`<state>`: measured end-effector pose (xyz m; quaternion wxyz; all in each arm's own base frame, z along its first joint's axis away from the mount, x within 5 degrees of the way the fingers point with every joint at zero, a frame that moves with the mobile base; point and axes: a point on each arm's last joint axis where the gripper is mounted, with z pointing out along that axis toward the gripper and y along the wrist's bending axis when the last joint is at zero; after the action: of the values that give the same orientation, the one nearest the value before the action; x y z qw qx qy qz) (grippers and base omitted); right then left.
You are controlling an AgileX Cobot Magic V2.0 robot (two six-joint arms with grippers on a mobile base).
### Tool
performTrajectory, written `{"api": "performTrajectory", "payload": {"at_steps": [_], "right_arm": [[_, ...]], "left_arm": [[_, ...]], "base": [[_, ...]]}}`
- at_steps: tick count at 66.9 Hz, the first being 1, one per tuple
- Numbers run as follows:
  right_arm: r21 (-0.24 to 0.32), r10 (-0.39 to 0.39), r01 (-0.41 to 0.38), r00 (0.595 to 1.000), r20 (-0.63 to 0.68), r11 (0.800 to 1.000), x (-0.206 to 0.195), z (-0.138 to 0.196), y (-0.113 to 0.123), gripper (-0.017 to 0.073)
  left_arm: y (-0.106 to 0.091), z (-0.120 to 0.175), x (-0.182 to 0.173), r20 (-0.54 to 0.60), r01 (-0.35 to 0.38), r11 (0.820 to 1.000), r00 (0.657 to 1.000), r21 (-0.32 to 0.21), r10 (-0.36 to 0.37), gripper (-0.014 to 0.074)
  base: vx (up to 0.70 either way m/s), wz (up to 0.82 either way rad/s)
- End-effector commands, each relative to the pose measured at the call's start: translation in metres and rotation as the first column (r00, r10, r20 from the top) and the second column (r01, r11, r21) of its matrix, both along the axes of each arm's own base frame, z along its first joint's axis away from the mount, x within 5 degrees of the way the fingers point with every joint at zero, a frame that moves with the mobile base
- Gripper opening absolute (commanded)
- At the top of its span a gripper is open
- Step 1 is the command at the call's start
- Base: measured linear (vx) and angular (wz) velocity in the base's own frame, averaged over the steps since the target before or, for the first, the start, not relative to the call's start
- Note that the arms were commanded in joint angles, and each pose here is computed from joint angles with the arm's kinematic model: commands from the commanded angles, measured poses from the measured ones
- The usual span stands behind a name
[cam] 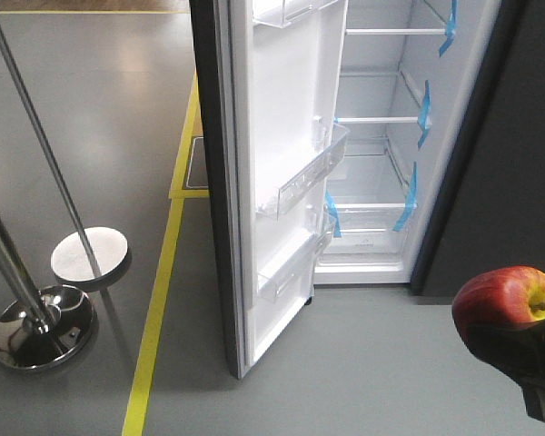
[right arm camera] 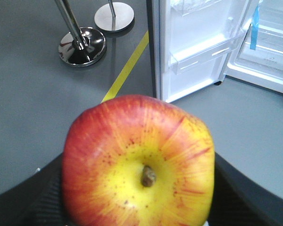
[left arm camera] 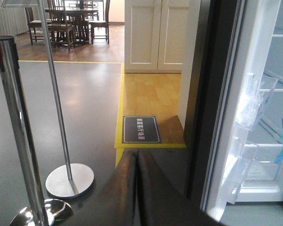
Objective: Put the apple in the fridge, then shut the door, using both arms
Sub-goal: 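Drive toward the open refrigerator door carrying the apple, then approach the upper clear door bin with the apple held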
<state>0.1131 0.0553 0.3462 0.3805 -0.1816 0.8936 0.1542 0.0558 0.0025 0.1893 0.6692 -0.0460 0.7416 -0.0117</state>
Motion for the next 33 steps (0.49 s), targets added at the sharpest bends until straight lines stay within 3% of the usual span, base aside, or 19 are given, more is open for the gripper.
{"api": "performTrajectory", "payload": {"at_steps": [1, 33], "right_arm": [[0.039, -0.013, 0.009, 0.997, 0.082, 0.999, 0.0025, 0.0126, 0.0008, 0.0175], [0.039, -0.013, 0.009, 0.997, 0.082, 0.999, 0.0025, 0.0126, 0.0008, 0.0175]], "left_arm": [[-0.0002, 0.0005, 0.0011, 0.055, 0.003, 1.000, 0.998, -0.013, -0.002, -0.0006], [-0.0002, 0.0005, 0.0011, 0.055, 0.003, 1.000, 0.998, -0.013, -0.002, -0.0006]], "base": [[0.27, -0.05], [0.24, 0.02]]}}
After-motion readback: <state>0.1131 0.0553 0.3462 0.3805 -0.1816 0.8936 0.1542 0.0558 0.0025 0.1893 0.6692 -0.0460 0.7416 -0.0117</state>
